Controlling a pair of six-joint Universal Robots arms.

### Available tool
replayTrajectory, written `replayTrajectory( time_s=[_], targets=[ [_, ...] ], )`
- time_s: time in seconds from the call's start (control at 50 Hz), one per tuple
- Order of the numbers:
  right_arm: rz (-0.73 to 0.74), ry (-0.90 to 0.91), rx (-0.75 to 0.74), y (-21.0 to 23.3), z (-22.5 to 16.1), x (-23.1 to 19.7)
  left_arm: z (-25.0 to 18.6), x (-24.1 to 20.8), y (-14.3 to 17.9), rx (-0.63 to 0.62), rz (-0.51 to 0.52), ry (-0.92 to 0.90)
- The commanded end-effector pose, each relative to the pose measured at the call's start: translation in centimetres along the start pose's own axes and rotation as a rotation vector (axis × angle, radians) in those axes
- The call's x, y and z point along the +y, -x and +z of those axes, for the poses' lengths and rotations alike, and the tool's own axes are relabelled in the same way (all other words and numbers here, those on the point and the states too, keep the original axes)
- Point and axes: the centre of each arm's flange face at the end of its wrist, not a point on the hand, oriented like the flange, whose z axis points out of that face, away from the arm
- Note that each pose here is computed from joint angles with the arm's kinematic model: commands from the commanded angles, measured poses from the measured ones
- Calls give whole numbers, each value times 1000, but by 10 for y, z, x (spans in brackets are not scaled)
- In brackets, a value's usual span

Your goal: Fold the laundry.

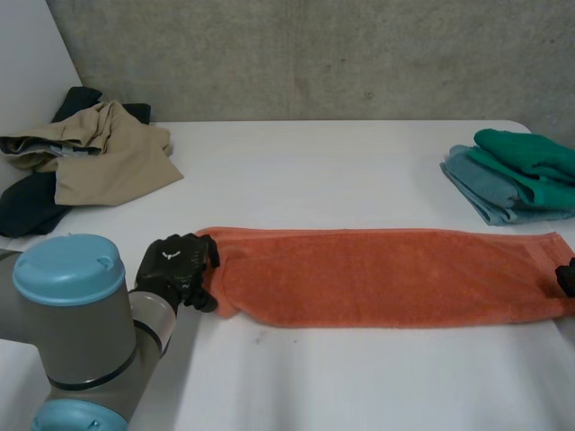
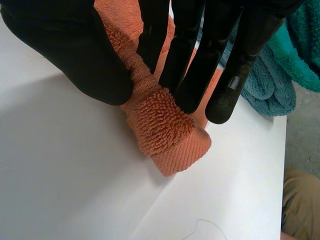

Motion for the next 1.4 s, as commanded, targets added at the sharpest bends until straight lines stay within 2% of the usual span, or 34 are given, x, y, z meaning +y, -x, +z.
replayTrajectory(
  time_s=[0.02,0.24,0.42,0.5,0.6,0.76,0.9,1.04,1.16,1.4],
  targets=[
    [-2,-3,-2,0,0,-1,7,9,-1,1,8,28],
    [-9,-9,4,0,1,-1,15,9,-1,-14,17,25],
    [-26,-14,25,-6,3,-2,20,-8,2,-23,35,-17],
    [-34,-14,40,-12,4,-3,23,-18,12,-51,107,-26],
    [-39,-14,45,-14,4,-5,27,-38,35,-114,265,-59],
    [-43,-16,53,-15,2,-7,23,-41,34,-85,479,-65],
    [-37,-14,48,-13,1,-6,16,-22,31,-53,550,-5],
    [-34,-12,45,-12,1,-5,6,-8,24,-22,557,31],
    [-38,-20,56,-18,1,-5,-6,-15,10,9,555,-10],
    [-55,8,192,-65,-8,9,-9,-25,11,0,442,-44]
  ],
)
